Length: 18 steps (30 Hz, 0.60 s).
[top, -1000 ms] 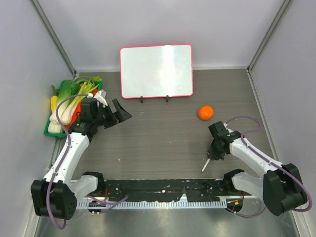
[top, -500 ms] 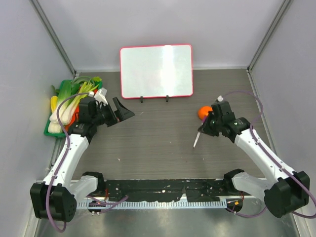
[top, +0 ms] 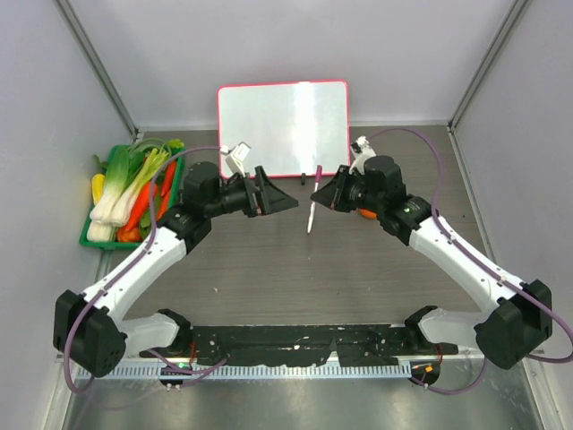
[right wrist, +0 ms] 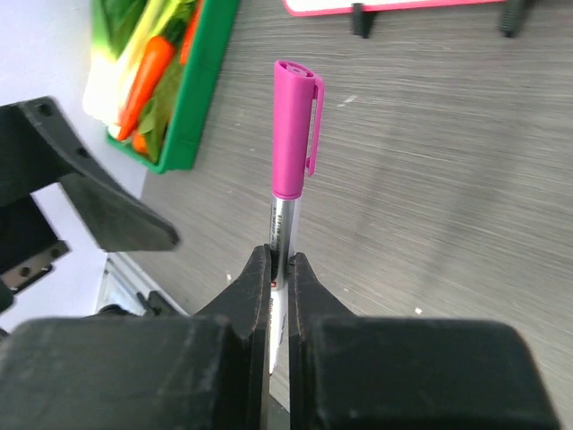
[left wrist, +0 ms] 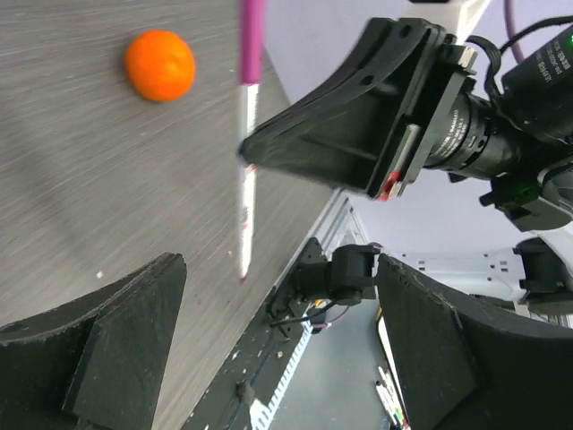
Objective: Write a sentence on the whiteboard
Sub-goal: Pass from the right arm to the left
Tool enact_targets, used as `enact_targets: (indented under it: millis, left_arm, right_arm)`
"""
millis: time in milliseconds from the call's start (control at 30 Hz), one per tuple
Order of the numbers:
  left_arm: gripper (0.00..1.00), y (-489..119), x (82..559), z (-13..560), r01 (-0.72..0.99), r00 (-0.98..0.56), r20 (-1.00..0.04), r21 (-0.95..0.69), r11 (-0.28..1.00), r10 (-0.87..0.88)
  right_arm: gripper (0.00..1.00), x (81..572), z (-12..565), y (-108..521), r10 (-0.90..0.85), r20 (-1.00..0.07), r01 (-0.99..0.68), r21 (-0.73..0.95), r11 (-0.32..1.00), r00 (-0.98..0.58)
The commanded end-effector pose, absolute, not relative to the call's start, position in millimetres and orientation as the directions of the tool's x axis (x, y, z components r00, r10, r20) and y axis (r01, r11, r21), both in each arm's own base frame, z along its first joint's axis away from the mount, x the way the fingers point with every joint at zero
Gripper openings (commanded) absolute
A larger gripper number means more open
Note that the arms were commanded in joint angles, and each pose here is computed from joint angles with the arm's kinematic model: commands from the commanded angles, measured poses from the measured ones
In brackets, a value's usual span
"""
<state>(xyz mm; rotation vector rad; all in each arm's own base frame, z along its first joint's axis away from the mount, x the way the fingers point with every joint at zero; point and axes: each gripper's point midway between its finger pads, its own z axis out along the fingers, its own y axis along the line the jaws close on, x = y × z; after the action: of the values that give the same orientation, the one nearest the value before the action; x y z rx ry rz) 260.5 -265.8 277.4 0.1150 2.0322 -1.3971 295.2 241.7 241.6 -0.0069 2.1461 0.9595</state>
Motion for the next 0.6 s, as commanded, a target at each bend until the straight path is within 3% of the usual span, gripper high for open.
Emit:
enact_targets:
  millis: [0, 167, 467, 567]
  left_arm:
    - [0.89, -300.4, 262.9, 314.9, 0.522, -0.74, -0.605, -0.792, 0.315, -0.293]
    - [0.81, -313.1, 264.3, 307.8, 0.531, -0.741, -0.611, -0.788, 0.313, -0.28]
    - [0.5, -322.3, 260.6, 297.8, 0.534, -0.752, -0.608, -0.788, 0.306, -0.255]
    - [0.49, -322.7, 257.4, 295.5, 0.533, -0.755, -0.605, -0.791, 0.3, -0.252]
  right_arm:
    - [0.01, 298.6, 316.5, 281.3, 0.346, -0.712, -0.475, 0.679, 0.56, -0.611]
    - [0.01, 302.6, 340.2, 283.8, 0.394, -0.707, -0.482, 0.697, 0.531, -0.587]
    - [0.01, 305.9, 353.1, 282.6, 0.431, -0.702, -0.48, 0.707, 0.519, -0.567]
    - [0.01, 306.8, 355.3, 281.8, 0.441, -0.699, -0.478, 0.711, 0.516, -0.563]
